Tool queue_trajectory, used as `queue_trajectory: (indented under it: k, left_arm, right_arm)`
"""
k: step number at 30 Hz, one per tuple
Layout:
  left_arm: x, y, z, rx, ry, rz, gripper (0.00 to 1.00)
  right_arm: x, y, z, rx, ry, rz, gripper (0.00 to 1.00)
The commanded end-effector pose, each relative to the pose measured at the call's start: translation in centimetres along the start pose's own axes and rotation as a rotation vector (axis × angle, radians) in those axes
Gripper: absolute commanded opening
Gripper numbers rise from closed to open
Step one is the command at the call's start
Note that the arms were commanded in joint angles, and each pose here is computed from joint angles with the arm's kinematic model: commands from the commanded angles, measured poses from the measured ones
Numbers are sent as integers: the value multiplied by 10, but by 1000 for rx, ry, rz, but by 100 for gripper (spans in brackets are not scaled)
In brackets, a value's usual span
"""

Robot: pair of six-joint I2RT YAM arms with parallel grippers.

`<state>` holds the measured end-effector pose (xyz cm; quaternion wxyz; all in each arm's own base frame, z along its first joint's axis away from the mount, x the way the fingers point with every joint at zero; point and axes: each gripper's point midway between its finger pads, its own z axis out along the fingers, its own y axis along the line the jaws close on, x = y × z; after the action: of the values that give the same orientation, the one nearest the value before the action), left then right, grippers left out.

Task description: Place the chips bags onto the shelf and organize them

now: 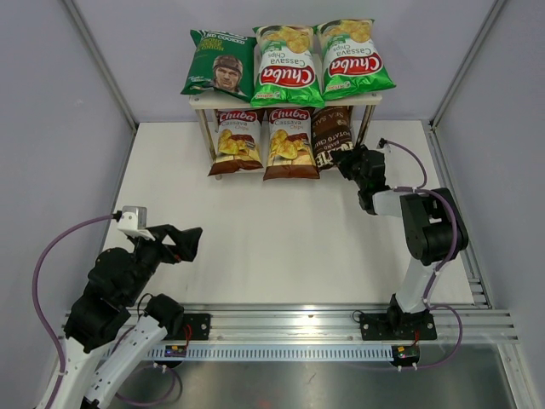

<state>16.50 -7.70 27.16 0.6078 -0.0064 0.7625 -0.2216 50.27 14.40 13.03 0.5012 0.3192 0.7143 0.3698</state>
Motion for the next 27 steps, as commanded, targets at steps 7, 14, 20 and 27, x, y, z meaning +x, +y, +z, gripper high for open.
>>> queue_trajectory:
  k: [7,14,20,27]
  left_arm:
    - [-8,-8,-1,46,-38,9,99]
    - [-7,-8,-1,45,-35,11,99]
    - [-7,-8,-1,47,-34,11,99]
    - [-7,-9,-1,49,-33,10,99]
  right_arm:
    - [2,17,9,-108,81,186,4]
    - [10,18,5,-142,120,290,4]
    - [-1,10,-2,-106,45,331,11]
    - [-4,7,-6,-93,24,346,29]
